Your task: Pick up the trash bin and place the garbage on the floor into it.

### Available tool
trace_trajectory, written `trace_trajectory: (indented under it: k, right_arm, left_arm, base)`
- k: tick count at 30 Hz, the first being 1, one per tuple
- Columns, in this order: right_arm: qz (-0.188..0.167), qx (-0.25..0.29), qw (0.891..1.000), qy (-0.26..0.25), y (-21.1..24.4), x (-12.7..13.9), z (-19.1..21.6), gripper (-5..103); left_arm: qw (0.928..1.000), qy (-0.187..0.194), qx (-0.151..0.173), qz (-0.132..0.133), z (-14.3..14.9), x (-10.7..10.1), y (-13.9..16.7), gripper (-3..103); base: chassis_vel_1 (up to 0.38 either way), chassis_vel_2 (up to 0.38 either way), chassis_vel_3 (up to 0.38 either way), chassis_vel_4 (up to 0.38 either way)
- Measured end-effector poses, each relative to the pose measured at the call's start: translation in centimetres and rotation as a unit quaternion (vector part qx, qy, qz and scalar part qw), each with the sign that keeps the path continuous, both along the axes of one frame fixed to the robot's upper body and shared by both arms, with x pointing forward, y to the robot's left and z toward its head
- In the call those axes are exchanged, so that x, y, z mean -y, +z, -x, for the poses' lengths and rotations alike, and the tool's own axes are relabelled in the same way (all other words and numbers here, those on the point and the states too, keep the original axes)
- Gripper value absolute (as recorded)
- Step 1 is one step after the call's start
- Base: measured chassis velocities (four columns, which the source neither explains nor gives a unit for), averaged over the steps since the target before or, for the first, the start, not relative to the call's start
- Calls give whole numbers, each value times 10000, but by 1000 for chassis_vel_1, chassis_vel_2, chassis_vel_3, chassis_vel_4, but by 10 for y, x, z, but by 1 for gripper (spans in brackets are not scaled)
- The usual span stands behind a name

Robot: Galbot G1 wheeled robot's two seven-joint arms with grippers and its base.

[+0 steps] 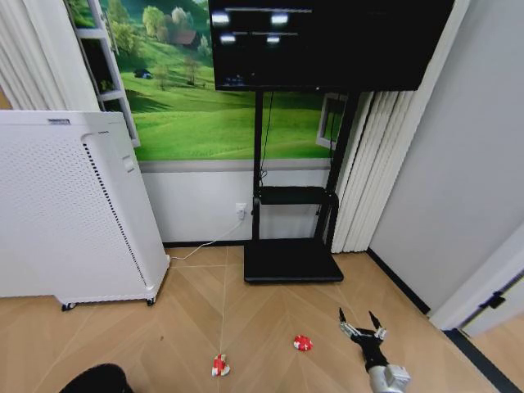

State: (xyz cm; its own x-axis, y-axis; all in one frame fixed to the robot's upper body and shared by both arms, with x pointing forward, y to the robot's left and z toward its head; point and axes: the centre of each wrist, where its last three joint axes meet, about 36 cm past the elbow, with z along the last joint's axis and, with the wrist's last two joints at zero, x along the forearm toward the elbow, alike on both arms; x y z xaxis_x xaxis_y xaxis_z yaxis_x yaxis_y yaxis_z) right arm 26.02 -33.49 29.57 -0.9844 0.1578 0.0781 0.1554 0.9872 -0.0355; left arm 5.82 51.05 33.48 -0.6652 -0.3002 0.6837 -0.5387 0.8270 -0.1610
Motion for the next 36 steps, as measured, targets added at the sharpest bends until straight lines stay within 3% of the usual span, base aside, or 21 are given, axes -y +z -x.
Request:
trace_trajectory:
  k: [4,9,11,13,14,18,20,22,24,26,27,29,30,36]
  right_arm:
    - [-12,-27,10000,18,-1,-2,2,100]
    - [9,-49,10000,30,0,-2,4,100]
    - [18,-63,10000,27,-1,-1,5,100]
    - [19,-63,10000,23,0,-1,5,100]
    - [24,-64,10000,13,0,0,6,100]
    - [24,-65,10000,-3,0,1,7,100]
    - [19,-67,10000,-11,0,1,7,100]
    - [17,-68,10000,-13,0,1,7,100]
    - [12,-70,10000,-12,-1,0,7,100]
    - [10,-71,10000,-10,-1,0,7,100]
    - [8,-70,10000,-5,-1,0,7,100]
    - [7,-69,10000,-2,-1,-1,7,100]
    - [7,-67,10000,1,-1,-1,7,100]
    - [-4,-72,10000,6,-2,-2,6,100]
  left_arm:
    - [9995,189,-21,261,-6,5,-11,92]
    - [9987,315,-56,400,-16,6,-22,89]
    - [9979,419,-103,485,-24,6,-27,80]
    - [9976,457,-120,514,-27,6,-28,80]
    - [9973,491,-133,538,-30,6,-30,69]
    - [9971,498,-136,554,-31,6,-32,58]
    - [9971,497,-139,563,-31,7,-33,47]
    - [9971,498,-138,567,-31,7,-34,47]
    - [9970,509,-129,575,-30,7,-34,31]
    - [9969,517,-125,580,-29,6,-35,31]
    - [9968,526,-112,588,-29,6,-35,20]
    - [9968,532,-98,591,-29,5,-35,20]
    - [9968,531,-78,594,-28,5,-35,10]
    - [9972,500,29,557,-27,5,-35,4]
  base:
    - [0,0,0,0]
    - [0,0,0,0]
    - [0,0,0,0]
    - [0,0,0,0]
    - [0,0,0,0]
    - [0,0,0,0]
    - [0,0,0,0]
    - [0,0,0,0]
    - [0,0,0,0]
    - [0,0,0,0]
    - [0,0,0,0]
    - [0,0,0,0]
    - [0,0,0,0]
    - [0,0,0,0]
